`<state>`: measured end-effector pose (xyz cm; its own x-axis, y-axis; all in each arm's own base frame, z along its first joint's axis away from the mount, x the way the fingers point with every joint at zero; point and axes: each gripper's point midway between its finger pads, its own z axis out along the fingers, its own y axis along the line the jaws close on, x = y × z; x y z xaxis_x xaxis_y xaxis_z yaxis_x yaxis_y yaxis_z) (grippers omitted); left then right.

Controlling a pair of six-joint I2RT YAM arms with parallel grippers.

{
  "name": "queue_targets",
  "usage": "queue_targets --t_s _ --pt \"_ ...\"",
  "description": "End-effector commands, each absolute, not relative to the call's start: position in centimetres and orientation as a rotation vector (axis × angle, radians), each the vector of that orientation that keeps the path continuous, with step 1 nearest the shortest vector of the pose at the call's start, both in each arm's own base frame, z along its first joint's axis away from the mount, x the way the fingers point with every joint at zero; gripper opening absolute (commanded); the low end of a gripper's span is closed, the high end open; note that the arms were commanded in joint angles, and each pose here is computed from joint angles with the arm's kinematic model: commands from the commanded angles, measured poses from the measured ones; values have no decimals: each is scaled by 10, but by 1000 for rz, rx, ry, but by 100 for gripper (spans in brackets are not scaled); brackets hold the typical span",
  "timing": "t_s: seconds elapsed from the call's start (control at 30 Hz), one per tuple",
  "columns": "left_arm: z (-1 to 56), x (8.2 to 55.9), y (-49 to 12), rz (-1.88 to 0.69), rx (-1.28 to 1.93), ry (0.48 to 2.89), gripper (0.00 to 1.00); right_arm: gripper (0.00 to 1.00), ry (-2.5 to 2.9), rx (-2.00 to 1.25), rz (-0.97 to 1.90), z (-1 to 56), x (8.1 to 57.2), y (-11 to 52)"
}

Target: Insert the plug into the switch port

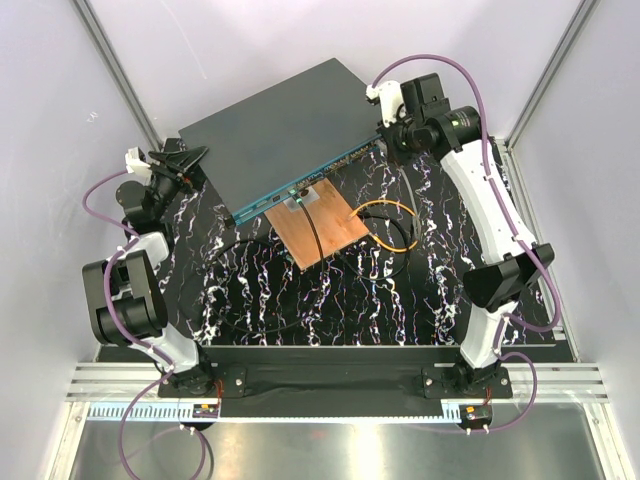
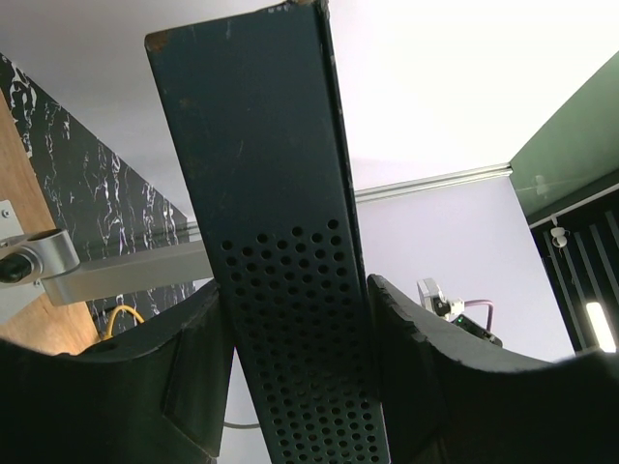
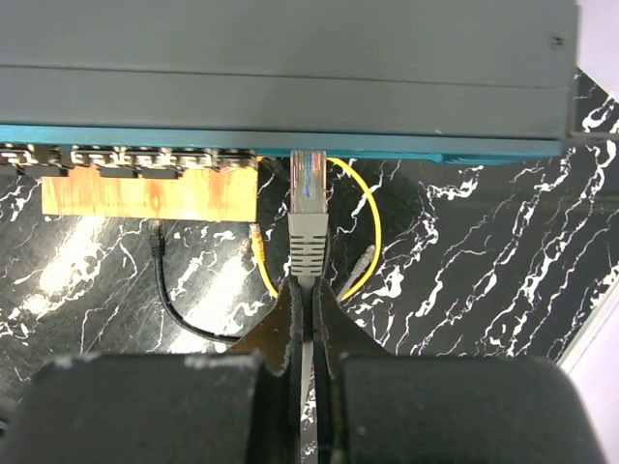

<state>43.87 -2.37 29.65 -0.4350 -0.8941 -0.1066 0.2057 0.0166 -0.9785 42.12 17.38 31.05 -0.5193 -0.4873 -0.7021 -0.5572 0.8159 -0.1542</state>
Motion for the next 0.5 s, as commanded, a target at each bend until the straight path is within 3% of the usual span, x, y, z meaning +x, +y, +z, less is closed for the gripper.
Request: queue_targets --t_s 0.0,0.47 --pt "326 428 -31 -1504 -562 1361 0 0 2168 -754 103 326 422 181" --pt "328 427 -32 -1508 -559 1359 0 0 2154 -707 25 328 438 175"
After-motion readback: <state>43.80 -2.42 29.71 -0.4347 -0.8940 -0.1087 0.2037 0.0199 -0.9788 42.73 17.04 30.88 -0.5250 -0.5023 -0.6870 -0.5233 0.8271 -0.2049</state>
